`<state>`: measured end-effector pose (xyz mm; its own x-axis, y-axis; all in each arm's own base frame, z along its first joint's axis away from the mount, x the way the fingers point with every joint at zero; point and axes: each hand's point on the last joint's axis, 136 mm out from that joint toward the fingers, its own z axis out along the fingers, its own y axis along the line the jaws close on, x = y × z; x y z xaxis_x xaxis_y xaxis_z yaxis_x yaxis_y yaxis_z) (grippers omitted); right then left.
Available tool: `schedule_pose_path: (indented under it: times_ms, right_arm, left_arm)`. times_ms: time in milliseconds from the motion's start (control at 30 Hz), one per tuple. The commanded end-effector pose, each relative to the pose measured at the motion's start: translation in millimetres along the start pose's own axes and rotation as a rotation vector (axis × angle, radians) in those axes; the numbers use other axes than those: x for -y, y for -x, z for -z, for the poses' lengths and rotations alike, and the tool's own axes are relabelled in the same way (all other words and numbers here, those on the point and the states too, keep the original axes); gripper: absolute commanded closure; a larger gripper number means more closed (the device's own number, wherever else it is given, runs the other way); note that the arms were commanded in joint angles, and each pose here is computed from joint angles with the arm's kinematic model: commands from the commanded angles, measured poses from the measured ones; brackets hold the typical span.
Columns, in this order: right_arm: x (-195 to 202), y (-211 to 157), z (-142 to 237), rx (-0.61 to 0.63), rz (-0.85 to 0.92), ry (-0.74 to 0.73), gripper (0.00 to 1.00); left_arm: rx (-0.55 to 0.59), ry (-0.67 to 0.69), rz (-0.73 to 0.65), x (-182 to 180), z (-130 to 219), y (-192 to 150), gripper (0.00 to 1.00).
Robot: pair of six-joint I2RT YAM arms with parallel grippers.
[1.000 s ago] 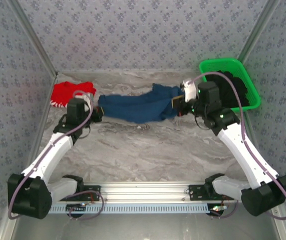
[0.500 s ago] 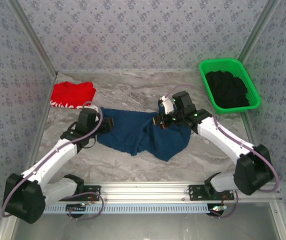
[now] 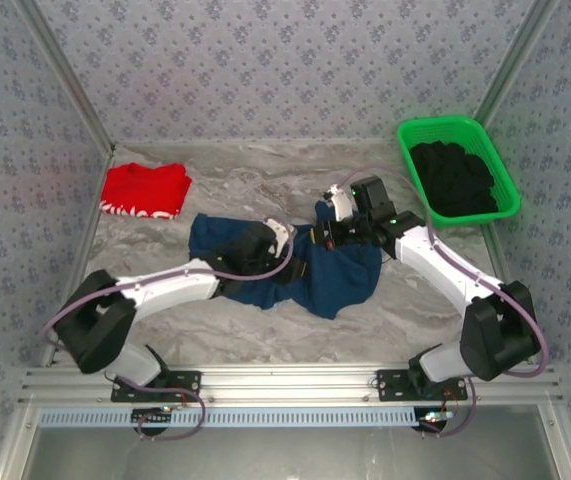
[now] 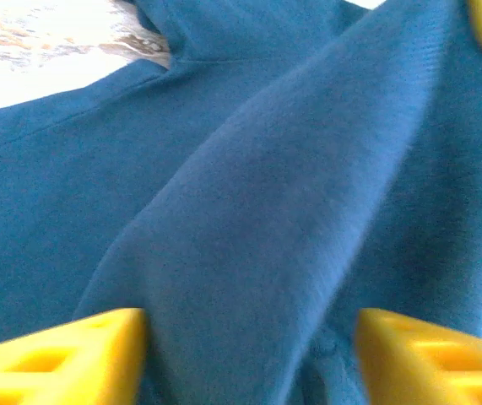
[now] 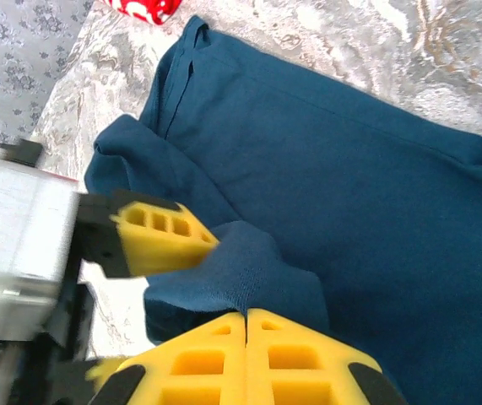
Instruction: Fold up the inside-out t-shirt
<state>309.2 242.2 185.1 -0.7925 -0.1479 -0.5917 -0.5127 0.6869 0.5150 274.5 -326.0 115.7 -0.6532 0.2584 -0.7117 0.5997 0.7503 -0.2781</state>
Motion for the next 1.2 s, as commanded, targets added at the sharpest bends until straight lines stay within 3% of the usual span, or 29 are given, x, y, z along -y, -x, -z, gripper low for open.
schedule_pose_path:
  times_ms: [0, 100, 167, 300, 367, 533, 700, 833, 933, 1000, 1033, 1167]
  right_arm:
    - [22, 4, 21, 0.015, -0.059, -0.137, 1.00]
    - [80, 4, 44, 0.013, -0.048, -0.524, 0.97]
    - [91, -3, 47, -0.028, -0.024, -0.621, 0.91]
    - [66, -10, 38, -0.012, 0.042, -0.505, 0.75]
    - [42, -22, 36, 0.003, 0.067, -0.375, 0.67]
    - [5, -55, 36, 0.031, 0.086, -0.190, 0.56]
    - [28, -73, 24, 0.046, 0.071, -0.316, 0.41]
    - [52, -64, 6, 0.089, 0.076, -0.458, 0.31]
    - [56, -47, -16, 0.159, 0.088, -0.468, 0.28]
    - [60, -36, -28, 0.194, 0.091, -0.477, 0.30]
    - [60, -33, -34, 0.202, 0.090, -0.468, 0.37]
    - [38, -29, -35, 0.172, 0.122, -0.308, 0.90]
  left_arm:
    - [0.055, -0.111, -0.036, 23, -3, 30, 0.63]
    - [0.086, -0.319, -0.002, 43, 14, 38, 0.86]
    - [0.122, -0.443, 0.049, 51, 28, 46, 0.96]
    - [0.110, -0.527, 0.118, 52, 36, 50, 1.00]
    - [0.097, -0.540, 0.134, 54, 36, 52, 1.00]
    - [0.074, -0.524, 0.153, 52, 33, 55, 1.00]
    - [0.074, -0.541, 0.163, 56, 34, 59, 1.00]
    - [0.078, -0.543, 0.160, 56, 37, 61, 1.00]
    - [0.083, -0.551, 0.157, 58, 42, 63, 1.00]
    - [0.082, -0.552, 0.153, 58, 43, 61, 1.00]
    - [0.082, -0.550, 0.156, 57, 44, 61, 1.00]
    - [0.101, -0.470, 0.202, 33, 46, 60, 1.00]
